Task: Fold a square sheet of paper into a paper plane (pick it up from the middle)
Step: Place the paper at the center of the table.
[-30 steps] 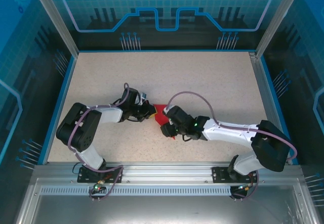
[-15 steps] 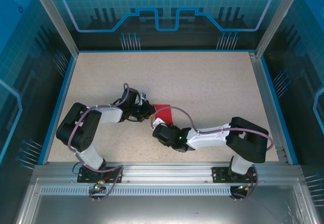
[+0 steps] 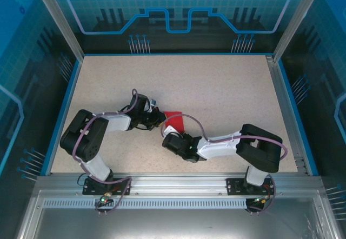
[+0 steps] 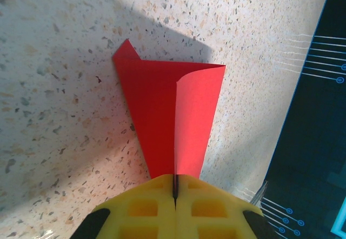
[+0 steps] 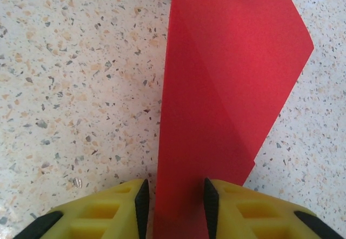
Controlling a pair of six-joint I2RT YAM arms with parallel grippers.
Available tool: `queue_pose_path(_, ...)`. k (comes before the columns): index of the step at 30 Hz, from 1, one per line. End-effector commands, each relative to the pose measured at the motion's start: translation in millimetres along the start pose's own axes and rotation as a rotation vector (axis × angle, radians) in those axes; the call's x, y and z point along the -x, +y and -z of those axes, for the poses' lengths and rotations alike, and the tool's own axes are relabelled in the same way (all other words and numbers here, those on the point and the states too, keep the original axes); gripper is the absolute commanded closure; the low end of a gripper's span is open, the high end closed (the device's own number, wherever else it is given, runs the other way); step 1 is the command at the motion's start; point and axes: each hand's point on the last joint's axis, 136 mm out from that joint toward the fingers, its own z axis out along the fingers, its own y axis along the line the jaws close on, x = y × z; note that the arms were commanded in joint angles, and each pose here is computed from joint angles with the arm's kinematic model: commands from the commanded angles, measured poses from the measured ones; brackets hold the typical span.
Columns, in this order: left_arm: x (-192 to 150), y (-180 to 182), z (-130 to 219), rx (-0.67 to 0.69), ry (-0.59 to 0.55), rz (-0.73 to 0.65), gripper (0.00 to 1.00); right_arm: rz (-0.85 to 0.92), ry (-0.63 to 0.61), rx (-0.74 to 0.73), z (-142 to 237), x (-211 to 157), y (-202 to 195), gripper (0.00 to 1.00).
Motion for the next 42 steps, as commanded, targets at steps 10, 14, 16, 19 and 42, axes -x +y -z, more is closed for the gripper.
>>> queue_pose_path(10,-6,-1,3,0.011,0.018,0.010,1.00,-0.033,-0.008,-0.027,-6,8,-5,0.78)
queue_pose_path(14,-7,-1,4,0.013,0.018,0.009,1.00,-0.035,-0.004,-0.027,-7,7,-5,0.85)
queue_pose_path(16,-7,-1,4,0.019,0.014,0.013,0.98,-0.036,-0.003,-0.029,-7,7,-6,0.89)
queue_pose_path(19,-6,-1,7,0.027,0.004,0.015,0.90,-0.046,-0.010,-0.012,-7,8,-6,0.94)
queue_pose_path(42,6,0,68,0.192,-0.216,-0.035,0.37,-0.468,-0.125,0.528,-9,10,-12,0.98)
